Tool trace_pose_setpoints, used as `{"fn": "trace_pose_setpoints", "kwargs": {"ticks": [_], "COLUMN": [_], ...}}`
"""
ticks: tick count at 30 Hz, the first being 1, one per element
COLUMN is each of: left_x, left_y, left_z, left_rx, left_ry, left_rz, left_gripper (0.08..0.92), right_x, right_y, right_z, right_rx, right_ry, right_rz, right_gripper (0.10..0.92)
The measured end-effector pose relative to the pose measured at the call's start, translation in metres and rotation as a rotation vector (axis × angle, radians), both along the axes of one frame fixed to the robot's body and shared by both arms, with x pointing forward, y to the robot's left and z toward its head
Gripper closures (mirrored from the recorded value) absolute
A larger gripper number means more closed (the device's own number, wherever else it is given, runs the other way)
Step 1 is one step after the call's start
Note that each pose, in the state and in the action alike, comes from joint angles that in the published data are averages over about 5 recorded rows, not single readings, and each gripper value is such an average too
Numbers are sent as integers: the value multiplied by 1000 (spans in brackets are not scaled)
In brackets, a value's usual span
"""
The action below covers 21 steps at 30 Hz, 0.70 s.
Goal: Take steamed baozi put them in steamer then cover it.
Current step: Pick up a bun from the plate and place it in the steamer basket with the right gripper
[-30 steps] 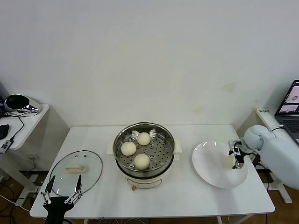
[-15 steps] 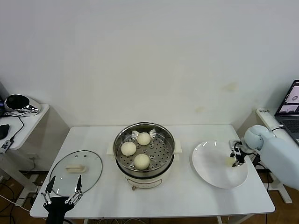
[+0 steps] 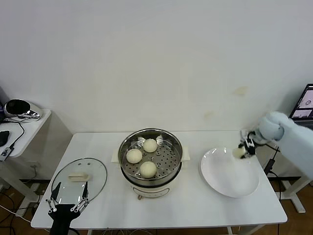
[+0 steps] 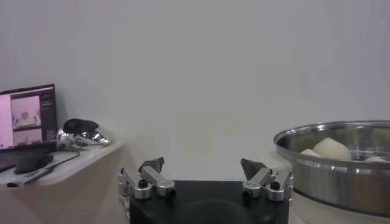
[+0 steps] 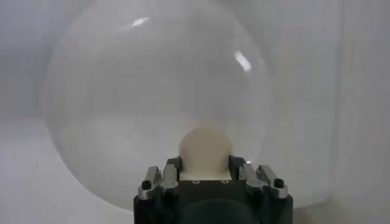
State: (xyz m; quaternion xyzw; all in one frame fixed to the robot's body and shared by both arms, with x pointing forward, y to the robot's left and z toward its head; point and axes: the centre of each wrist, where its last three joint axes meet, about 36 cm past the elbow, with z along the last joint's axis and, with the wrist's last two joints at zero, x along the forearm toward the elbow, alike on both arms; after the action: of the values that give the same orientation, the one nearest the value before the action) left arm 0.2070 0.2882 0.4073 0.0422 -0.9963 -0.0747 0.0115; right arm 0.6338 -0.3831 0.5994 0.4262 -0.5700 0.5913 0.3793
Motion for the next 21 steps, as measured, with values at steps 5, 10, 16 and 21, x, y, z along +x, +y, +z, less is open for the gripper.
{"fn": "trace_pose_setpoints", "kwargs": {"ticks": [5, 10, 16, 21], "left_x": [4, 6, 6, 4], "left_y": [-2, -1, 2, 5], "left_z": [0, -3, -1, 1], "left_rx": [-1, 0, 8, 15], "left_ry": [-2, -5, -9, -12], "left_rz": [-12, -11, -4, 5], "left_gripper": [177, 177, 177, 177], "right_x": [-2, -10, -16, -18], "right_y": [50, 106, 169, 218], "right_z": [59, 91, 101, 90], "right_rx": [43, 94, 171, 211], "right_ry": [-58, -68, -34, 18], "right_rz": [82, 149, 181, 182], "right_gripper": [521, 515, 515, 513]}}
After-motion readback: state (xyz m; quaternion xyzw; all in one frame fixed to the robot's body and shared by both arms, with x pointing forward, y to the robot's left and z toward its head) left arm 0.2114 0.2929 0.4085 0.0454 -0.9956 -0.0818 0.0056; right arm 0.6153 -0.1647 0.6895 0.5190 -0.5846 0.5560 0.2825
